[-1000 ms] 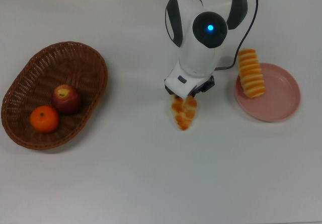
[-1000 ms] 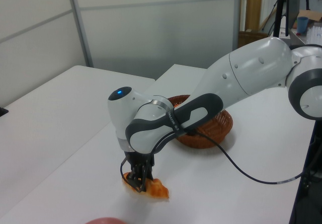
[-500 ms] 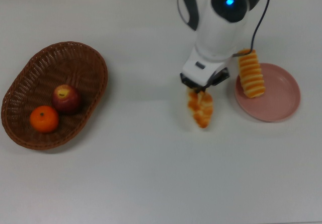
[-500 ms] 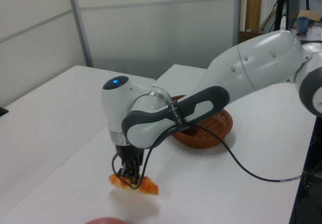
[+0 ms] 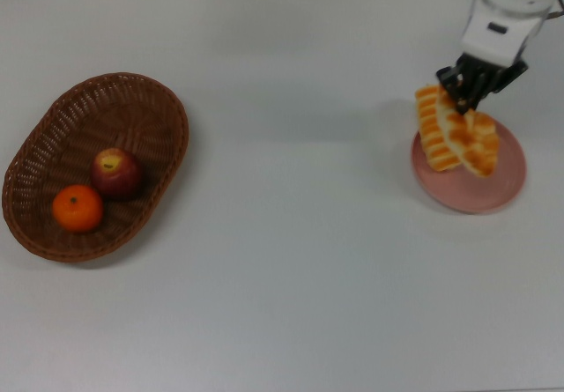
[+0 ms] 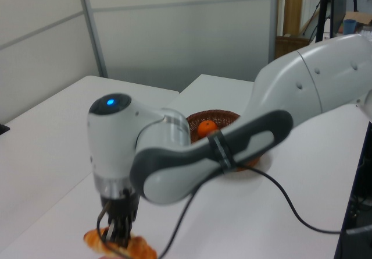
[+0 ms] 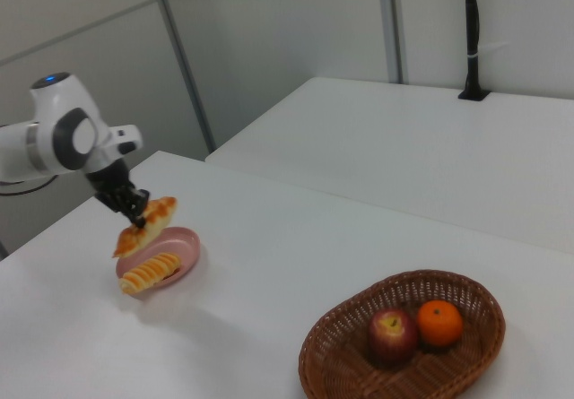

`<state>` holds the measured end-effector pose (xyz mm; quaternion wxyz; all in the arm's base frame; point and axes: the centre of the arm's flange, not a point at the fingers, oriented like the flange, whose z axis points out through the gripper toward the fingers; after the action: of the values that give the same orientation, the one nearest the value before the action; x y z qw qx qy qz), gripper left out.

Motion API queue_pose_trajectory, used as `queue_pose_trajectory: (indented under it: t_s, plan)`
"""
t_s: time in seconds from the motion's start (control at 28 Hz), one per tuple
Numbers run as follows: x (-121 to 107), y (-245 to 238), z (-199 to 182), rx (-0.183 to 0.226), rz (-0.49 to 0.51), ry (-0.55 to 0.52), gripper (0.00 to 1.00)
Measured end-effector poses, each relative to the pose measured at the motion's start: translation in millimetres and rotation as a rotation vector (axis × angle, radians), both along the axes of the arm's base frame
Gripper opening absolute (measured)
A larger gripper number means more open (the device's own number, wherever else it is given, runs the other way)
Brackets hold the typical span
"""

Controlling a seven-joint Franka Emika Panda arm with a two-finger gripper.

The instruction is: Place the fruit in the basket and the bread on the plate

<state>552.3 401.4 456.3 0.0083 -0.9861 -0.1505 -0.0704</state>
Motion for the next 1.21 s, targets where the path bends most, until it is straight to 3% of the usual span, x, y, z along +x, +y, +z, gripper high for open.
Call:
queue_pose_trajectory:
  t_s: [0.21,0.5,0.68,0.86,1.07,1.21]
  plan:
    - [-23,35,-19,-0.049,-0.015,-0.015,0.08]
    - [-17,34,-52,-0.083,-0.027,0.019,0.12]
    - [-15,33,-46,-0.077,-0.032,0.011,0.29]
    - [-14,32,-28,-0.060,-0.034,-0.013,0.52]
    - [-14,12,18,-0.056,-0.066,-0.032,0.74]
    - [-4,-32,58,-0.066,-0.138,-0.027,0.93]
